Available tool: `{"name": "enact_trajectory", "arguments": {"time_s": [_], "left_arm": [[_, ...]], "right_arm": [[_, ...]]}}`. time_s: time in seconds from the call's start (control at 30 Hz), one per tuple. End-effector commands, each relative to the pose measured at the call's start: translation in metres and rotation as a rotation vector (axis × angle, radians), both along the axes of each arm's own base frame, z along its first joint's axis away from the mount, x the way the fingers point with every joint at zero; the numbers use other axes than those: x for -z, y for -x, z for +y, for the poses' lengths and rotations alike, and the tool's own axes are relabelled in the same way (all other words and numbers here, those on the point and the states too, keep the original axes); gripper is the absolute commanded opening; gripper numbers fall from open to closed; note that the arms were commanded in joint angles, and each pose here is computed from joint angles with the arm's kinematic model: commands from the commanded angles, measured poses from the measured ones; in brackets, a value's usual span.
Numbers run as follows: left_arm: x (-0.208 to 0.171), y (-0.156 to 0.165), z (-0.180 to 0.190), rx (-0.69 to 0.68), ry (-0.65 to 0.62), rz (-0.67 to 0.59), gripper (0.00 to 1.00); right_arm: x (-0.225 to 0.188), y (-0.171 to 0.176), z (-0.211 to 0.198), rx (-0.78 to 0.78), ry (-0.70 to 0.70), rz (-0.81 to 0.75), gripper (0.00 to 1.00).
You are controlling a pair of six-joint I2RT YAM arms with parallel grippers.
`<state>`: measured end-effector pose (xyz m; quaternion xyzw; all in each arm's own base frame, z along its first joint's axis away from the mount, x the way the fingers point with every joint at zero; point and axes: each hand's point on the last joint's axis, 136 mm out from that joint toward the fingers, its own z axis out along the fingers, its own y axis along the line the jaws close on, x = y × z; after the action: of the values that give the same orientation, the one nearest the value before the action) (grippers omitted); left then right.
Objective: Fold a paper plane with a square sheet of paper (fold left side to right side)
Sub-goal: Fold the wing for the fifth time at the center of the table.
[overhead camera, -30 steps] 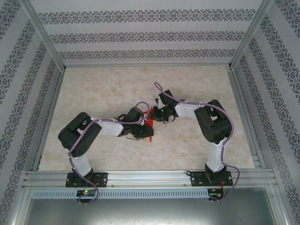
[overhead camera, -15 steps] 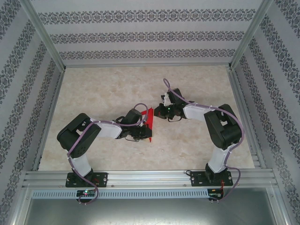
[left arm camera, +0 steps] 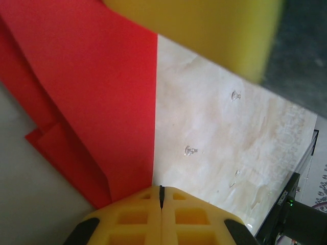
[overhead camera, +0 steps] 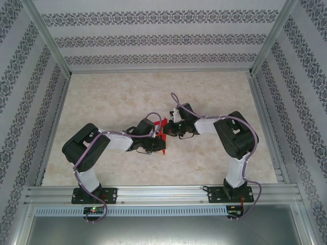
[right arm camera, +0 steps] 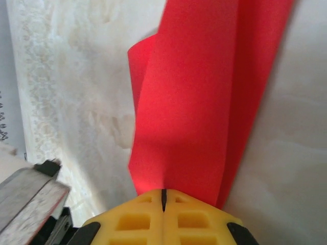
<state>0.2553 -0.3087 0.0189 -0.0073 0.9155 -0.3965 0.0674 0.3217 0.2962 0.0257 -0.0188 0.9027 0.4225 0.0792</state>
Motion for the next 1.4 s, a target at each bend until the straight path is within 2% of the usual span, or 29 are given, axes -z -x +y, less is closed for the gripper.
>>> {"name": "enact_trajectory", "arguments": {"time_s": [0.0,0.57,1.37], "left_arm": [[0.023,0.02,0.015,0.004,-0.1,0.06,0.04],[0.022,0.023,0.018,0.007,-0.112,0.059,0.02],[0.027,0.025,0.02,0.01,-0.126,0.069,0.01]], "right_arm": [[0.0,-0.01,0.008,-0.035,0.007,-0.036,0.0],[0.024,-0.036,-0.001,-0.05,0.112,-0.046,0.0],[0.019,-0.118,-0.017,0.0,0.1,-0.078,0.0]]}}
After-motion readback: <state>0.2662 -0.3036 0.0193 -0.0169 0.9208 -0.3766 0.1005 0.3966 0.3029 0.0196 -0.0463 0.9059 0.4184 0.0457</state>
